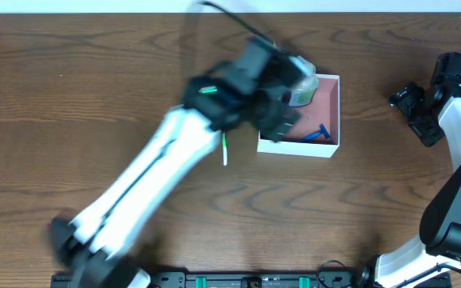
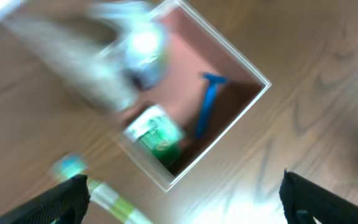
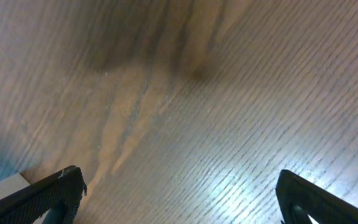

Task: Pack container
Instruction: 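Move the left gripper to the Colgate toothpaste tube and grasp it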

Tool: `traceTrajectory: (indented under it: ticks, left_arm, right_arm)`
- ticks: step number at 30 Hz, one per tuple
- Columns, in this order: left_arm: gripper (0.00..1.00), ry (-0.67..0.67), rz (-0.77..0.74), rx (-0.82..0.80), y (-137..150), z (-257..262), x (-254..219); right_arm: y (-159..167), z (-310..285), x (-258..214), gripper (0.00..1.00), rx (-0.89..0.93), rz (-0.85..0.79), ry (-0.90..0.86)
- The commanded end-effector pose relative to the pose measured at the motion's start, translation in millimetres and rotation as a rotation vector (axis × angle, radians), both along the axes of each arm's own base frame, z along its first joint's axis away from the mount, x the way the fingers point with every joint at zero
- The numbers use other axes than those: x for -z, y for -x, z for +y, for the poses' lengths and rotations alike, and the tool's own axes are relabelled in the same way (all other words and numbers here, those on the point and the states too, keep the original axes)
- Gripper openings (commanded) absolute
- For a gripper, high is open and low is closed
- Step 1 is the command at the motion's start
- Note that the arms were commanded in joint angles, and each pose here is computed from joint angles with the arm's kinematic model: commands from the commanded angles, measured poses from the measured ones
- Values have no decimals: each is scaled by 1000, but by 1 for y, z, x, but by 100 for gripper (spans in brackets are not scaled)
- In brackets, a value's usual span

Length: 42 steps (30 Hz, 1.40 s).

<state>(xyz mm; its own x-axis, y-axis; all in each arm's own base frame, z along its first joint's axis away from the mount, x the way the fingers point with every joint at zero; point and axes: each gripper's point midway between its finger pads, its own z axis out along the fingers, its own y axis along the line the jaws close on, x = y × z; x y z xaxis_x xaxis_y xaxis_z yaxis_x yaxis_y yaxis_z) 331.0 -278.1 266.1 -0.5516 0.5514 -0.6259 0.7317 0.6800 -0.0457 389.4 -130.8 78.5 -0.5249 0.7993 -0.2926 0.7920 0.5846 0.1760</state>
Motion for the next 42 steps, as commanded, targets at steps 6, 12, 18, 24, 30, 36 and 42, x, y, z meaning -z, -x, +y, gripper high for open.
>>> traceTrajectory:
  ticks: [6,12,18,24,30,36,42]
  left_arm:
    - [98,-143,109,-554,-35,132,31]
    - [98,-225,301,-731,-45,176,111]
    - [98,-290,476,-876,-46,201,172]
    - [98,-343,559,-875,-41,203,206]
    - [98,-333,620,-856,-41,195,229]
    - [98,-351,643,-855,-40,195,245]
    - [98,-320,661,-843,-38,190,258]
  right_arm:
    - [1,-1,2,99,16,7,3]
    - [1,-1,2,99,16,7,3]
    - [1,-1,2,99,16,7,3]
    - [1,-1,2,99,16,7,3]
    - [1,-1,2,99,16,8,3]
    - [1,-1,2,99,16,7,3]
    - [1,-1,2,99,16,7,3]
